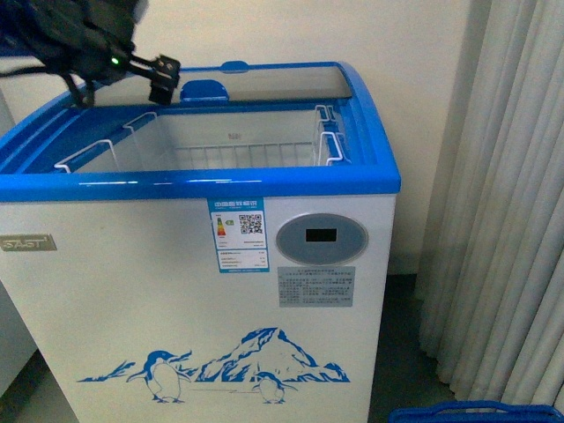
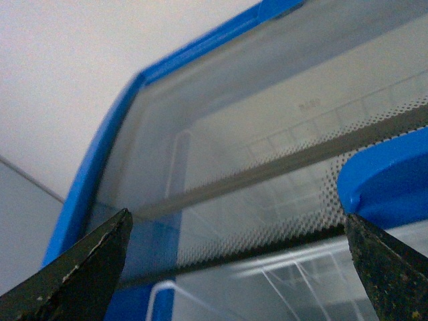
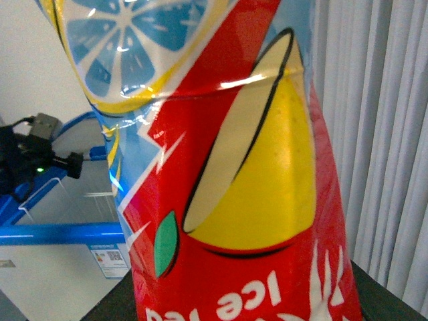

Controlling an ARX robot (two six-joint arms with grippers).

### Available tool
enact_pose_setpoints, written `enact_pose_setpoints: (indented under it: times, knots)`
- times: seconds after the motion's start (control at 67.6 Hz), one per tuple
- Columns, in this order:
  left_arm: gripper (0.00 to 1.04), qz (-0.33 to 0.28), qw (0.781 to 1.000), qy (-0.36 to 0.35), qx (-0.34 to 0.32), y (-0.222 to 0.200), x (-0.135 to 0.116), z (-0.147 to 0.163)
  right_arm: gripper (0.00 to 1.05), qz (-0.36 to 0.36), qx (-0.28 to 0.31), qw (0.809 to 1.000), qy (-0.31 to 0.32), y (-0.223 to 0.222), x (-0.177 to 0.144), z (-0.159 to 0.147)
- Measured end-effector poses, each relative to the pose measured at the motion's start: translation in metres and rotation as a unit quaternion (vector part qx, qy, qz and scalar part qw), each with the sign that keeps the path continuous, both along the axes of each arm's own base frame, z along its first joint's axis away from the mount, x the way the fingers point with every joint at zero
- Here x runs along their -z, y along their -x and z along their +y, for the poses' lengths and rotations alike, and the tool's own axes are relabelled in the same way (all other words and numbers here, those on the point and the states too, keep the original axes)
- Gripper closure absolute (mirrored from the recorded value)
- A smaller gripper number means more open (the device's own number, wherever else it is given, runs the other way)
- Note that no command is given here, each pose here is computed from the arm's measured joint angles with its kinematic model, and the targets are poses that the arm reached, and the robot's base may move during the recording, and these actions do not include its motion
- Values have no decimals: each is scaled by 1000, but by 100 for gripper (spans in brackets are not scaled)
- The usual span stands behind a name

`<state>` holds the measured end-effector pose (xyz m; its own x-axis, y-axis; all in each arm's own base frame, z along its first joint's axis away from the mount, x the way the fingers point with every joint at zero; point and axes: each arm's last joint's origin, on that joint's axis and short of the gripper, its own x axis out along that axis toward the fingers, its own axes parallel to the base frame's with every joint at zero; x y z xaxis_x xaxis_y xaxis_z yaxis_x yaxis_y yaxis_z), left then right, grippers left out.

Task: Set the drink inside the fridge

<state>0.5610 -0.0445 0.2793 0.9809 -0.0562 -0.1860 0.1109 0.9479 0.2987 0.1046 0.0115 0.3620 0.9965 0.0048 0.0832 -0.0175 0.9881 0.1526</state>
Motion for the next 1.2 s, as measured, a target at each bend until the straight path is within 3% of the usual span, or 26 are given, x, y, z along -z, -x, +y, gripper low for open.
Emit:
enact_pose_setpoints:
  times: [0.148,0.237,0.34,0.459,0.548,0.592,0.651,0.74,0.814,0.903,1.095,1.199]
  knots:
    - [8,23,994,96,51,87,-28,6,63,0,-1,1000,0,0,0,0]
    - [8,60,984,139,93,154,-10,-5,63,0,-2,1000,0,0,0,0]
    - [8,88,978,164,97,211,8,-5,63,0,-1,1000,0,0,0,0]
    - [27,-67,986,153,-16,280,10,10,63,0,-1,1000,0,0,0,0]
    - [41,-108,981,157,-34,330,24,25,63,0,-2,1000,0,0,0,0]
    - [48,-107,981,156,-39,350,37,29,63,61,-24,997,30,-7,0,0]
    - [57,-100,982,156,-42,365,52,32,63,184,-78,975,94,-13,-10,-3]
    - [71,-80,984,155,-30,376,70,37,63,283,-145,929,188,-35,-19,0]
    - [83,-77,984,155,-37,383,78,42,63,302,-186,894,272,-70,-19,6]
    - [101,-89,983,155,-41,393,80,44,63,306,-197,837,409,-142,-21,22]
    - [102,-84,983,155,-41,406,91,44,63,327,-182,720,584,-248,1,56]
    - [102,-86,983,155,-41,413,94,44,63,312,-168,689,632,-289,6,87]
